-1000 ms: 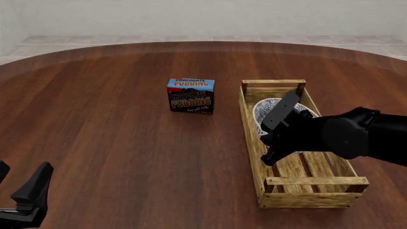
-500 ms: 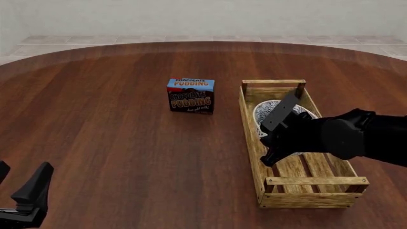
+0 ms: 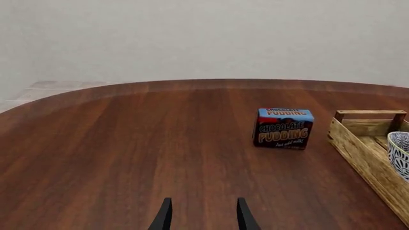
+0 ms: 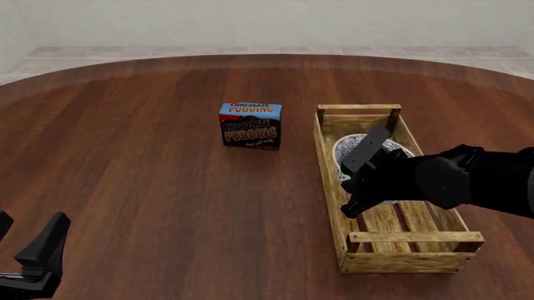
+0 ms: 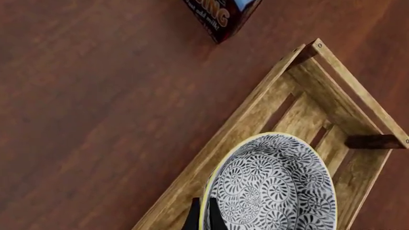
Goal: Pick up the bowl on the left and put it in the tray.
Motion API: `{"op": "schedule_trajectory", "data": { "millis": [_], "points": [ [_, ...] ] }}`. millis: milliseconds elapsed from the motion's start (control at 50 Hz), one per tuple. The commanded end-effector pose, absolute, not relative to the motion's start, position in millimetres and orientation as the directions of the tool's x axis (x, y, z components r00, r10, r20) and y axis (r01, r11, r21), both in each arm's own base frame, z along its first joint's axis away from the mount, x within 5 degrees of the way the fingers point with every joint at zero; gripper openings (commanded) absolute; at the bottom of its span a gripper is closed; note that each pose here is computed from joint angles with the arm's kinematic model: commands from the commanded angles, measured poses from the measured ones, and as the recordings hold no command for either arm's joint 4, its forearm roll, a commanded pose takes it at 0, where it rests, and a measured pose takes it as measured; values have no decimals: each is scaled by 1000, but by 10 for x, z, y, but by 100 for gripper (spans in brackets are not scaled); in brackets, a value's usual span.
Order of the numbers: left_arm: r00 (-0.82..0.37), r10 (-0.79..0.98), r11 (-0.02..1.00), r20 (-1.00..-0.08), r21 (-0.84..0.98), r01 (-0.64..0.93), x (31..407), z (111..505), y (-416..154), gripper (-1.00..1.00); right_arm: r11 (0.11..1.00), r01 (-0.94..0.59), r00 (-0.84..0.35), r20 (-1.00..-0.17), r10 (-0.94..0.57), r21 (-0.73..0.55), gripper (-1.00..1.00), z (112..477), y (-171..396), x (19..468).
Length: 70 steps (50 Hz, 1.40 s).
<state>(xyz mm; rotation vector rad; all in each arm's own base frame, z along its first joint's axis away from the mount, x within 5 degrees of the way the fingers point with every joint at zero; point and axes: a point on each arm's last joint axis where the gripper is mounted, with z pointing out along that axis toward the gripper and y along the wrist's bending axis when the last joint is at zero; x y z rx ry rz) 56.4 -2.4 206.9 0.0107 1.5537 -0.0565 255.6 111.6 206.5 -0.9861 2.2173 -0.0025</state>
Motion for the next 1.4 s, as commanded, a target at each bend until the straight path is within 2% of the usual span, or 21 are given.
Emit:
{"op": "schedule_trajectory", "data": {
  "millis": [20, 1400],
  "points": [
    [17, -28, 999, -999, -28, 42, 564, 2069, -24, 100, 713, -646, -464, -600, -651, -274, -100, 2063, 1101, 2569],
    [18, -32, 999, -999, -31, 43, 564, 2071, -24, 100, 739, -621, -508, -583, -634, -263, -100, 1902, 1033, 2699]
  ]
}}
